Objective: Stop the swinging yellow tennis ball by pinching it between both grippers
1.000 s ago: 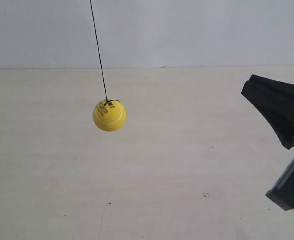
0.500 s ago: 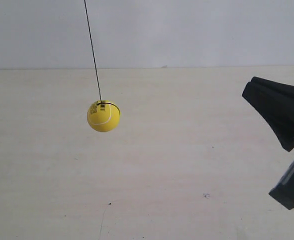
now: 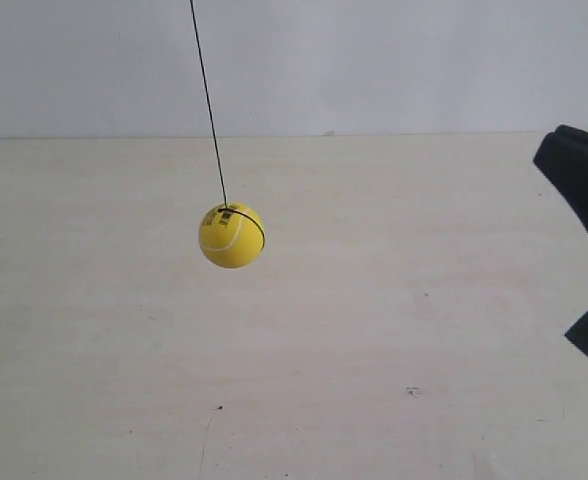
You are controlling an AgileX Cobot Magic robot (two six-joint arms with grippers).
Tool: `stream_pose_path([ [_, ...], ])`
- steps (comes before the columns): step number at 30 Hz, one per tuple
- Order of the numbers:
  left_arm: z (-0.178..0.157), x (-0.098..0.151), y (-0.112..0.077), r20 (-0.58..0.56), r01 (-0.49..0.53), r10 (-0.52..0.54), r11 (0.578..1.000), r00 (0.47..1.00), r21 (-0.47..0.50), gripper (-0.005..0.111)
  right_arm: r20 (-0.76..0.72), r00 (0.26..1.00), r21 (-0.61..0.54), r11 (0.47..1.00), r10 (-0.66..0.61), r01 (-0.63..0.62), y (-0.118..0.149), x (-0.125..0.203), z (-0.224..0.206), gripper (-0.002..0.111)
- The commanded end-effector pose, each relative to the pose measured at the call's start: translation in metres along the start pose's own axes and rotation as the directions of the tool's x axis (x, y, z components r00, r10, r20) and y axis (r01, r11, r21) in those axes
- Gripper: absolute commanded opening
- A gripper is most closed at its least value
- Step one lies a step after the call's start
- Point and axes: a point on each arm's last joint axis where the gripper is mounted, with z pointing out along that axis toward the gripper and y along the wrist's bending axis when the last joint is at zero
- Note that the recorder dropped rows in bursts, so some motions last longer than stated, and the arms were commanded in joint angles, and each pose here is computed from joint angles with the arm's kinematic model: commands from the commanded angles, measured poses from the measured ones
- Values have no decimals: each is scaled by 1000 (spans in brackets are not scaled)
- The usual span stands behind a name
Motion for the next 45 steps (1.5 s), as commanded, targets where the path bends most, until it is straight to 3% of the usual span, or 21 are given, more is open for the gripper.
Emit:
stream_pose_path([
  [1, 0, 2, 0, -10, 16, -16, 1000, 1000, -5, 5, -65, 998, 151, 988, 3, 7, -6, -7, -21, 0],
  [10, 0, 2, 0, -10, 16, -16, 1000, 1000, -5, 5, -198, 979, 421, 906, 49, 39, -14, -7, -65, 0],
  [15, 0, 2, 0, -10, 16, -16, 1000, 1000, -5, 5, -200, 977, 528, 848, 67, 50, -13, 18, -82, 0],
  [18, 0, 2, 0, -10, 14, -14, 1000, 1000, -5, 5, -163, 985, 538, 842, 59, 39, -11, 23, -86, 0],
  [20, 0, 2, 0, -10, 14, -14, 1000, 1000, -5, 5, -183, 971, 579, 815, 153, -20, -12, 30, -90, 0],
  [28, 0, 2, 0, -8, 14, -14, 1000, 1000, -3, 5, -192, 967, 586, 810, 165, -22, -13, 31, -90, 0],
  [45, 0, 2, 0, -12, 14, -14, 1000, 1000, -6, 5, -283, 905, 673, 738, 319, -49, -10, 47, -108, 0],
])
